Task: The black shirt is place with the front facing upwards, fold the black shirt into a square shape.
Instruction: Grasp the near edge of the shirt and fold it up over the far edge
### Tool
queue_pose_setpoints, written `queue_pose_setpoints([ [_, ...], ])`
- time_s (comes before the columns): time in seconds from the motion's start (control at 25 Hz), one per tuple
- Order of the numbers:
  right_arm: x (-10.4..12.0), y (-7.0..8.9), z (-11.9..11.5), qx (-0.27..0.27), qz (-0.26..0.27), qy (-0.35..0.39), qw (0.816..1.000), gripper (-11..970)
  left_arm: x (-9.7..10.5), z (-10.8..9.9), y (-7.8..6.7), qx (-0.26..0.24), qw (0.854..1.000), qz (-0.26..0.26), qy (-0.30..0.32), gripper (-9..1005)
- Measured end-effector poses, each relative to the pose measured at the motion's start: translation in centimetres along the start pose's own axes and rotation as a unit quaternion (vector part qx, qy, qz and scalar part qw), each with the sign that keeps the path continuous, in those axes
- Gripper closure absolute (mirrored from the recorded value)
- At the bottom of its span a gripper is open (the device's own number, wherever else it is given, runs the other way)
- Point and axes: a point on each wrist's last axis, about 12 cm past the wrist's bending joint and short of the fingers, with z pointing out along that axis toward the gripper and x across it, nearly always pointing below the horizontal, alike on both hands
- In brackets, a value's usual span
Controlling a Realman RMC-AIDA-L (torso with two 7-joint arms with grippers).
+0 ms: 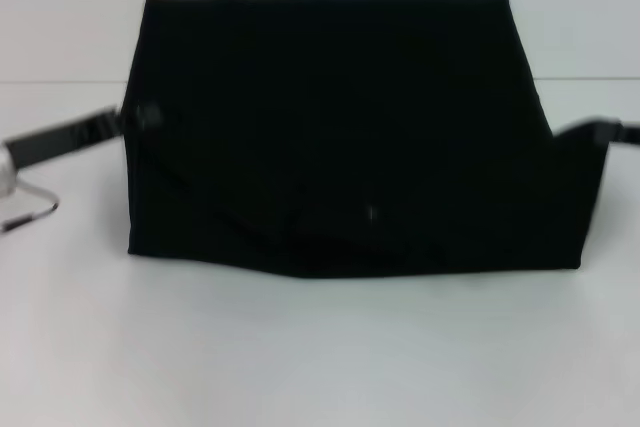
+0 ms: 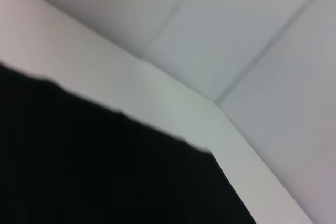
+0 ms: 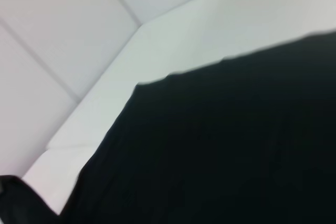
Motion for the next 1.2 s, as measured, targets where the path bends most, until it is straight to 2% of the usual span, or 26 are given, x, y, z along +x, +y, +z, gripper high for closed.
queue_pose_setpoints([
  [0.28,-4.5,0.7,5.2,0.088,-0.048,-0.017,0.995,911,-2.7,4.1,-0.3,-0.076,0.994,0.025,-0.070,933],
  [0.4,-6.0,1.1,6.5,0.122,-0.074,-0.021,0.990,912,-3.6,5.5,-0.9,-0.091,0.990,0.040,-0.103,925],
  [0.52,-6.8,1.2,7.4,0.146,-0.084,-0.030,0.985,912,-4.3,6.8,-1.7,-0.094,0.987,0.065,-0.111,918],
  [0.64,-6.3,1.1,8.3,0.163,-0.084,-0.028,0.983,912,-3.9,7.9,-1.9,-0.112,0.985,0.083,-0.105,910],
  [1.0,-2.8,1.1,11.0,0.203,-0.089,-0.013,0.975,912,0.4,9.4,-1.4,-0.195,0.970,0.123,-0.081,888],
  [1.2,-1.8,1.3,11.7,0.208,-0.095,-0.009,0.973,911,1.0,9.5,-1.3,-0.207,0.965,0.138,-0.078,875],
])
